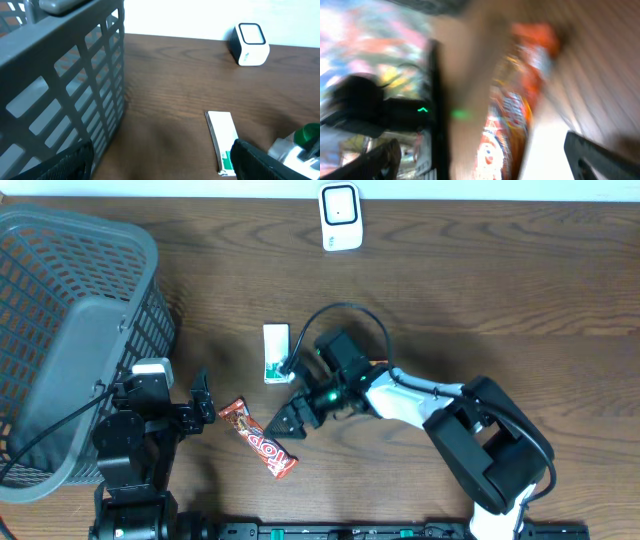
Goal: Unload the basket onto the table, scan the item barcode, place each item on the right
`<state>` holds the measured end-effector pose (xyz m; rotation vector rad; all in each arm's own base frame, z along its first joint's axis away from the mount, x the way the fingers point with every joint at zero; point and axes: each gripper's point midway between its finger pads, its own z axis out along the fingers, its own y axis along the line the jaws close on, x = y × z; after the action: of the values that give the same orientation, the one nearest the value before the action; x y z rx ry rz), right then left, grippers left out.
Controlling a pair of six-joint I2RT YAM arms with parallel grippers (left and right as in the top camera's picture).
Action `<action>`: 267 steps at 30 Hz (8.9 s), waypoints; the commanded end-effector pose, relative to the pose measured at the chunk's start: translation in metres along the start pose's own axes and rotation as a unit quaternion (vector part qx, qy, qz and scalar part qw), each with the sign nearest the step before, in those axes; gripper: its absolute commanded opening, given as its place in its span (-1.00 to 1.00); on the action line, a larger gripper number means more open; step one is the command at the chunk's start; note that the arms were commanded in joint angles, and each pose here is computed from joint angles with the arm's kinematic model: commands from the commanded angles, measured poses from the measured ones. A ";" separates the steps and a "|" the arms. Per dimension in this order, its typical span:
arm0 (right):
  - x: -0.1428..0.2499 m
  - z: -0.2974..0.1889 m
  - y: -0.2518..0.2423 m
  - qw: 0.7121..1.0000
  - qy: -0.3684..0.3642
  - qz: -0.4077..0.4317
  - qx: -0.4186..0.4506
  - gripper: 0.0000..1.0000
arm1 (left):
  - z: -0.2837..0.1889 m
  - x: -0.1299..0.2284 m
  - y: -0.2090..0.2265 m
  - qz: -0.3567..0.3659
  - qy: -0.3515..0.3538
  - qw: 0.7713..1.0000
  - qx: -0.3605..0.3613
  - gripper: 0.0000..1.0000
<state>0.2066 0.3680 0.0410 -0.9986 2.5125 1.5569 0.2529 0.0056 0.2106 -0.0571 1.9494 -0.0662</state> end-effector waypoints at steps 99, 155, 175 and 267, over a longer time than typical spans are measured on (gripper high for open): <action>0.154 -0.255 -0.105 0.572 0.027 0.268 0.775 -0.98 | 0.000 0.000 -0.002 0.008 0.000 1.000 0.006 0.75; 0.131 -0.209 -0.117 0.737 0.093 0.317 0.590 -0.97 | 0.000 0.000 -0.002 0.008 0.000 1.000 0.006 0.75; 0.112 -0.201 -0.088 0.783 0.085 0.310 0.532 -0.97 | 0.000 0.000 -0.002 0.008 0.000 1.000 0.006 0.75; 0.088 -0.196 -0.143 0.952 0.014 0.208 0.224 -0.98 | 0.000 0.000 -0.002 0.008 0.000 1.000 0.006 0.75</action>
<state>0.2753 0.1192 -0.0032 -0.4718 3.0008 0.8966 0.2529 0.0056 0.2106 -0.0574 1.9494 -0.0658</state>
